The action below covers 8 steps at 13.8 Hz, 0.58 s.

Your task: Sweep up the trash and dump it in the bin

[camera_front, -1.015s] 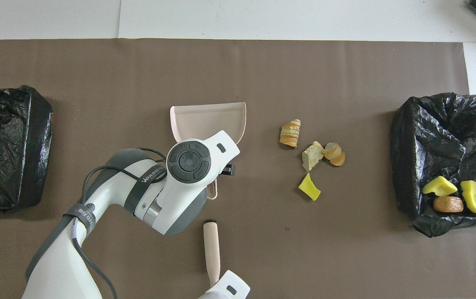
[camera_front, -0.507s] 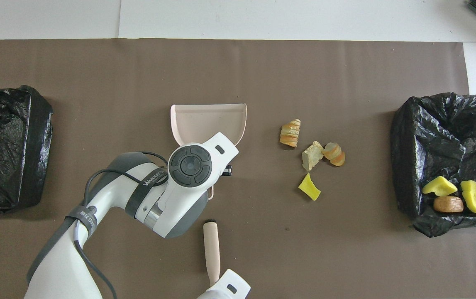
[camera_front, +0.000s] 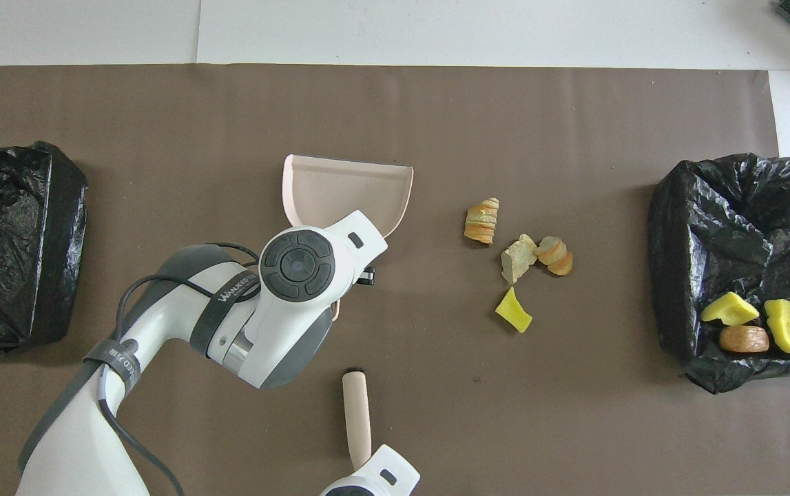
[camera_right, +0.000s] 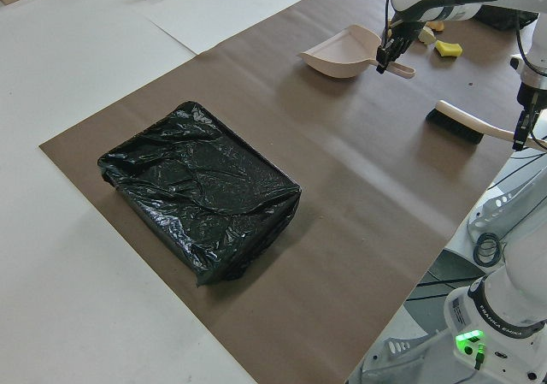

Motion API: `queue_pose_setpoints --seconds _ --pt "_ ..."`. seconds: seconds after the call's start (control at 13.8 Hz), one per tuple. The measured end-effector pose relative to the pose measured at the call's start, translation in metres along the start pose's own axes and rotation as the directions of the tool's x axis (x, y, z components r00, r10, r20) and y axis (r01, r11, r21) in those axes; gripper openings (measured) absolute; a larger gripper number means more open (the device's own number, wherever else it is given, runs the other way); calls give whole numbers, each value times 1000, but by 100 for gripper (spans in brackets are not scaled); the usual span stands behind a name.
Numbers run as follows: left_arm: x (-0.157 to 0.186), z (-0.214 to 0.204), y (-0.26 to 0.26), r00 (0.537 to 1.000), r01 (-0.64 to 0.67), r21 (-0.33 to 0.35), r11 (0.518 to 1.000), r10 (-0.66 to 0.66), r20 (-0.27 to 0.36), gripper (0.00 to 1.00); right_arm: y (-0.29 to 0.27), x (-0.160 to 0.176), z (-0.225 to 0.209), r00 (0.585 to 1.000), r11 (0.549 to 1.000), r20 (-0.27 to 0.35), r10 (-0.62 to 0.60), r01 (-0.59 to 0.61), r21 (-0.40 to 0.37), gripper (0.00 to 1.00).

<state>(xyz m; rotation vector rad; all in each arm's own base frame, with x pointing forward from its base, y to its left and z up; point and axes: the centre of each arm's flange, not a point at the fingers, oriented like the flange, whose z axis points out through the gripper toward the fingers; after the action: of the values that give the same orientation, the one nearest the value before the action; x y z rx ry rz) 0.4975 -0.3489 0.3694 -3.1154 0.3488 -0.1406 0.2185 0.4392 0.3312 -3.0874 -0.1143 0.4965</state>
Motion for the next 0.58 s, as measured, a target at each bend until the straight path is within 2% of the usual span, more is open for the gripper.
queue_pose_setpoints --seconds 0.14,0.36,0.58 --pt "10 -16 -21 986 -167 14 986 166 28 31 8 1 -13 1000 1000 20 11 -11 -15 26" --pt "18 -32 -51 927 -368 11 930 367 73 31 46 13 -51 998 997 38 48 -46 -58 26" --pt "23 -32 -71 849 -523 -4 853 521 88 31 102 37 -99 995 995 39 93 -92 -27 26"
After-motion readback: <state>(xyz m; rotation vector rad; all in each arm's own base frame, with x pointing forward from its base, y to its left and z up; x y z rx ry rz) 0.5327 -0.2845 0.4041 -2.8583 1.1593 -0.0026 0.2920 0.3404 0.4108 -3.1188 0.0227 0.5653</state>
